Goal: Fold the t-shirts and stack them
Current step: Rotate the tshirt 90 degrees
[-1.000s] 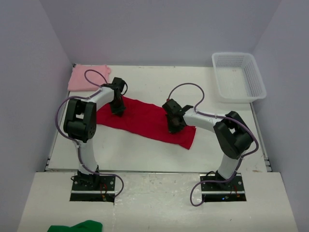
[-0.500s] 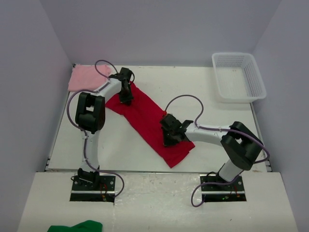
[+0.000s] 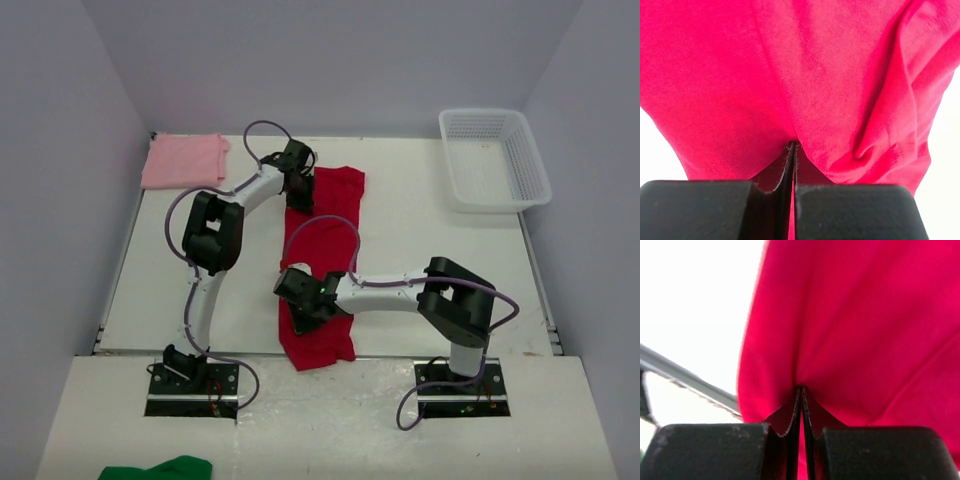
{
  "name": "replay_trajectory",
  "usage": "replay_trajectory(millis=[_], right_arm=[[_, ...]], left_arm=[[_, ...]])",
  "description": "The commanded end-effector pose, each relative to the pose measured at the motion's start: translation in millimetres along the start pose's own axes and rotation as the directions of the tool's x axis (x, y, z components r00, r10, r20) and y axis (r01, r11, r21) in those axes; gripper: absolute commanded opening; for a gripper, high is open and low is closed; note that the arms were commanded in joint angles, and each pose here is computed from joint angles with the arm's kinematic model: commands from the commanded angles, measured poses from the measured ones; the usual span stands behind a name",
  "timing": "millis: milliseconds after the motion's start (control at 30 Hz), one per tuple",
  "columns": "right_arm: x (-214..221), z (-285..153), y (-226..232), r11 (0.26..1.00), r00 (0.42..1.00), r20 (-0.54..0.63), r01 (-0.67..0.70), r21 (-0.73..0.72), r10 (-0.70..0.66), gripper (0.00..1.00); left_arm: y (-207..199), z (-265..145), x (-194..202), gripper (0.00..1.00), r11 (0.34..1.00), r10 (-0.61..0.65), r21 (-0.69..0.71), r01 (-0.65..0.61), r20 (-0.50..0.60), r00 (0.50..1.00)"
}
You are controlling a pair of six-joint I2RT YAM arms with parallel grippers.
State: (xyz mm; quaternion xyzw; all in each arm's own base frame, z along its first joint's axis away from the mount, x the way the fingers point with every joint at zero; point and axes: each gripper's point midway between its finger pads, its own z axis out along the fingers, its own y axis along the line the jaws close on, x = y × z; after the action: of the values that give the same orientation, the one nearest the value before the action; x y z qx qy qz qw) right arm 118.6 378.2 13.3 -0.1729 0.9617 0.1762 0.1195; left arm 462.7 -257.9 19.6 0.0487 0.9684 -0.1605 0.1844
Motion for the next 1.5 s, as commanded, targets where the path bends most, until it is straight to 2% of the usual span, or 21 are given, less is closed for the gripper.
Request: replay_trajectory(millis=[0, 200, 267, 367, 467, 500, 633, 667, 700, 733, 800, 833, 900, 967, 1033, 1167, 1233, 1300, 1367, 1467], right_arm=[[16.7, -11.0, -30.3, 0.987, 0.998, -0.051, 0.033, 0.157, -0.026, 0.04], [-25.5, -45.7, -34.9, 0.974, 0.995, 0.049, 0.076, 0.212, -0.088, 0.04], [-48.3, -68.5, -37.5, 0.959, 0.986, 0.118, 0.081, 0.271, -0.117, 0.04], [-77.5, -107.4, -38.6, 0.957, 0.967, 0.22, 0.066, 0.281, -0.131, 0.07], [-106.3, -142.4, -53.0, 0.971, 0.944, 0.323, -0.018, 0.236, -0.061, 0.13], [-118.5, -156.8, -69.2, 0.971, 0.928, 0.374, -0.076, 0.226, -0.014, 0.18], [-155.2, -167.4, -106.6, 0.972, 0.869, 0.492, -0.156, 0.175, 0.051, 0.28], [-160.4, -167.5, -118.6, 0.968, 0.869, 0.492, -0.164, 0.189, 0.051, 0.29], [-171.7, -169.8, -129.0, 0.973, 0.878, 0.468, -0.182, 0.139, 0.098, 0.28], [-169.7, -154.2, -138.2, 0.971, 0.911, 0.396, -0.19, 0.144, 0.119, 0.26], [-187.0, -149.6, -146.3, 0.975, 0.917, 0.369, -0.202, 0.092, 0.155, 0.26], [-194.2, -132.3, -151.7, 0.977, 0.927, 0.347, -0.189, 0.099, 0.144, 0.25], [-220.9, -133.0, -158.5, 0.974, 0.921, 0.353, -0.21, 0.085, 0.168, 0.16], [-226.9, -108.9, -164.2, 0.975, 0.944, 0.273, -0.213, 0.067, 0.188, 0.06], [-254.2, -115.6, -165.7, 0.975, 0.938, 0.276, -0.22, 0.006, 0.21, 0.01], [-294.8, -104.7, -189.7, 0.966, 0.933, 0.254, -0.258, -0.019, 0.255, 0.0], [-296.6, -99.2, -197.5, 0.965, 0.938, 0.23, -0.262, -0.01, 0.258, 0.0], [-301.9, -90.6, -200.0, 0.965, 0.944, 0.201, -0.256, -0.058, 0.262, 0.1], [-311.6, -90.8, -201.3, 0.968, 0.946, 0.207, -0.24, -0.074, 0.25, 0.14], [-311.0, -80.0, -199.5, 0.968, 0.957, 0.162, -0.223, -0.114, 0.24, 0.3]], left_arm=[[11.7, 13.5, 0.8, 0.0, 0.999, 0.053, -0.011, -0.053, -0.005, 0.999], [8.3, -3.1, -23.8, 0.0, 0.997, 0.073, 0.006, -0.073, 0.05, 0.996], [7.2, -5.2, -29.7, 0.0, 0.997, 0.071, 0.001, -0.071, 0.049, 0.996], [2.4, -16.9, -32.6, 0.0, 0.998, 0.067, 0.008, -0.068, 0.076, 0.995], [5.1, -38.6, -32.4, 0.0, 0.999, 0.044, -0.022, -0.042, 0.11, 0.993], [3.7, -53.0, -31.6, 0.0, 0.999, 0.026, -0.025, -0.023, 0.124, 0.992], [1.1, -100.2, -35.3, 0.0, 0.998, 0.005, -0.056, 0.007, 0.204, 0.979], [2.7, -110.6, -37.5, 0.0, 0.997, 0.006, -0.077, 0.012, 0.23, 0.973], [-4.0, -133.1, -39.5, 0.0, 0.998, 0.011, -0.064, 0.006, 0.267, 0.964], [-7.3, -144.8, -40.8, 0.0, 0.998, 0.014, -0.056, 0.002, 0.286, 0.958], [-9.2, -172.0, -43.1, 0.01, 0.998, 0.014, -0.059, 0.006, 0.336, 0.942], [-13.7, -179.4, -41.8, 0.02, 0.999, 0.016, -0.039, -0.003, 0.339, 0.941], [-25.6, -189.6, -30.8, 0.03, 0.999, 0.031, 0.019, -0.039, 0.319, 0.947], [-39.6, -191.4, -13.8, 0.03, 0.994, 0.043, 0.086, -0.07, 0.28, 0.959], [-48.0, -192.6, 9.2, 0.03, 0.99, 0.069, 0.098, -0.098, 0.264, 0.962], [-62.1, -181.5, 68.7, 0.02, 0.976, 0.097, 0.171, -0.131, 0.195, 0.976], [-75.7, -175.9, 86.5, 0.01, 0.964, 0.118, 0.215, -0.159, 0.192, 0.974], [-82.4, -167.6, 110.8, 0.0, 0.956, 0.133, 0.24, -0.17, 0.165, 0.977], [-92.8, -160.2, 131.6, 0.0, 0.942, 0.148, 0.281, -0.183, 0.14, 0.979], [-97.8, -146.4, 156.1, 0.0, 0.936, 0.167, 0.296, -0.19, 0.099, 0.981]])
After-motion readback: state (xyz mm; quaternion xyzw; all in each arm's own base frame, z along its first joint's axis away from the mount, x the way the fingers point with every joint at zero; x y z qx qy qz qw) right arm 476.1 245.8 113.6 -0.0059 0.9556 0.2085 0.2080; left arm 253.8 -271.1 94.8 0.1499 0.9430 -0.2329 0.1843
